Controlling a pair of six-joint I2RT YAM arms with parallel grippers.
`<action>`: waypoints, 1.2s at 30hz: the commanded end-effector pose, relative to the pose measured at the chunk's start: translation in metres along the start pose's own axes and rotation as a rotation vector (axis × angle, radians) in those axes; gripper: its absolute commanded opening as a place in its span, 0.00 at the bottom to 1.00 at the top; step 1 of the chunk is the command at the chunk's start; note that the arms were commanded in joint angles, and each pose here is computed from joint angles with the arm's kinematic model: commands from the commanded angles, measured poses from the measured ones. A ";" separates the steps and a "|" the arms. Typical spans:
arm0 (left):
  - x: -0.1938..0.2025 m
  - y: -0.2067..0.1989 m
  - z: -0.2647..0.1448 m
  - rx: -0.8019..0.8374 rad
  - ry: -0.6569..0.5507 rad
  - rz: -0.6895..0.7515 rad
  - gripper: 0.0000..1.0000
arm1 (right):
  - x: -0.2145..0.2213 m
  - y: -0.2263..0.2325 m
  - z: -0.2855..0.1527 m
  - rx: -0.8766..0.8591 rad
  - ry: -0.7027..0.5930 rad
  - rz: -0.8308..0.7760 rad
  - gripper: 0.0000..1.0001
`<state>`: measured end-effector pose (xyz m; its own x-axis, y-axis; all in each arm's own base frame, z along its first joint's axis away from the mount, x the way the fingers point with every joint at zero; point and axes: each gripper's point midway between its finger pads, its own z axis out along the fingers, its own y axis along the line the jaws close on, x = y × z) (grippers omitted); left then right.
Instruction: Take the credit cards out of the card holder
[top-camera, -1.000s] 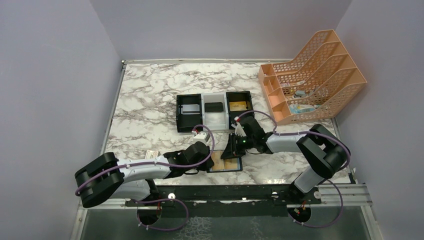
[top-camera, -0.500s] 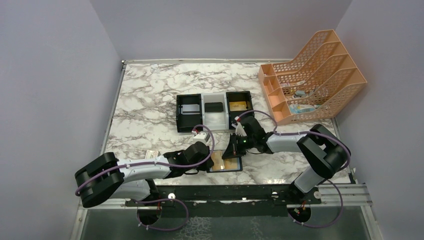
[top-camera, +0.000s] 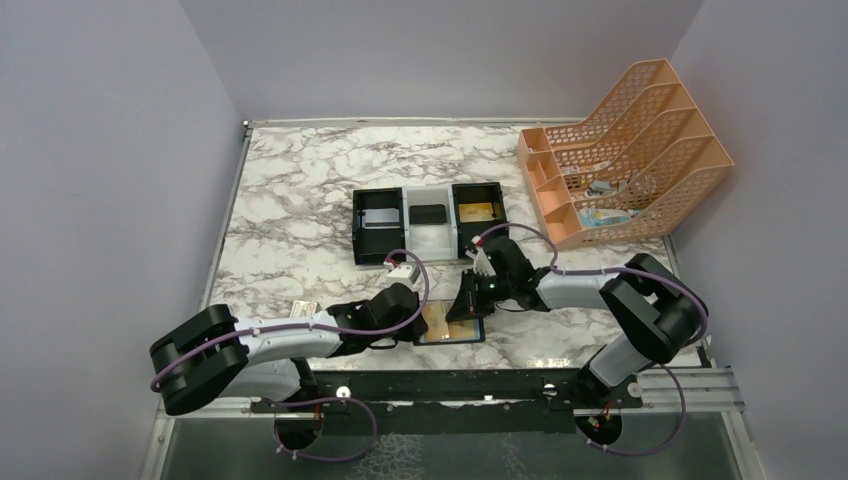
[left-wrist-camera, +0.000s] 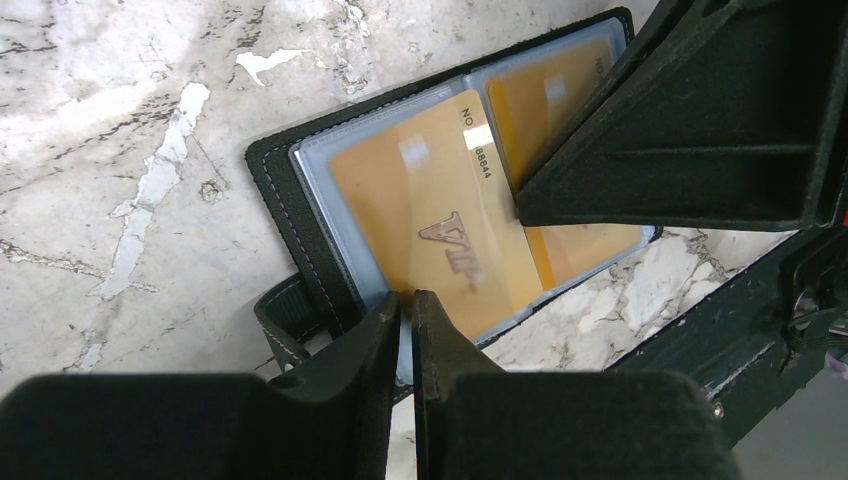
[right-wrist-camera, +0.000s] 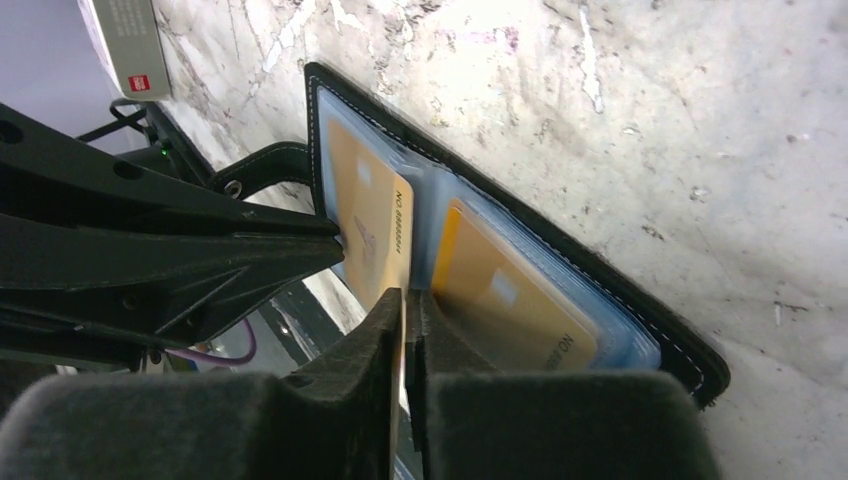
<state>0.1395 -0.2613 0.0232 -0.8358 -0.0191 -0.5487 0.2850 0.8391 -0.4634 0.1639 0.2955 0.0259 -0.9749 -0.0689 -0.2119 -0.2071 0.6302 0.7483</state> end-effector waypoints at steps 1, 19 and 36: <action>0.003 0.007 0.002 -0.034 0.006 0.015 0.13 | 0.000 -0.005 0.000 0.033 -0.010 -0.002 0.14; 0.003 0.006 0.004 -0.033 0.003 0.004 0.12 | 0.003 0.000 0.008 -0.020 0.030 0.008 0.08; 0.006 0.014 0.004 -0.056 0.001 -0.010 0.11 | -0.007 -0.016 -0.011 0.098 -0.053 -0.027 0.04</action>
<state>0.1415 -0.2653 0.0227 -0.8385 -0.0311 -0.5441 0.2748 0.8381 -0.4712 0.1662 0.2890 0.0268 -0.9691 -0.0813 -0.2327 -0.2282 0.6530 0.7222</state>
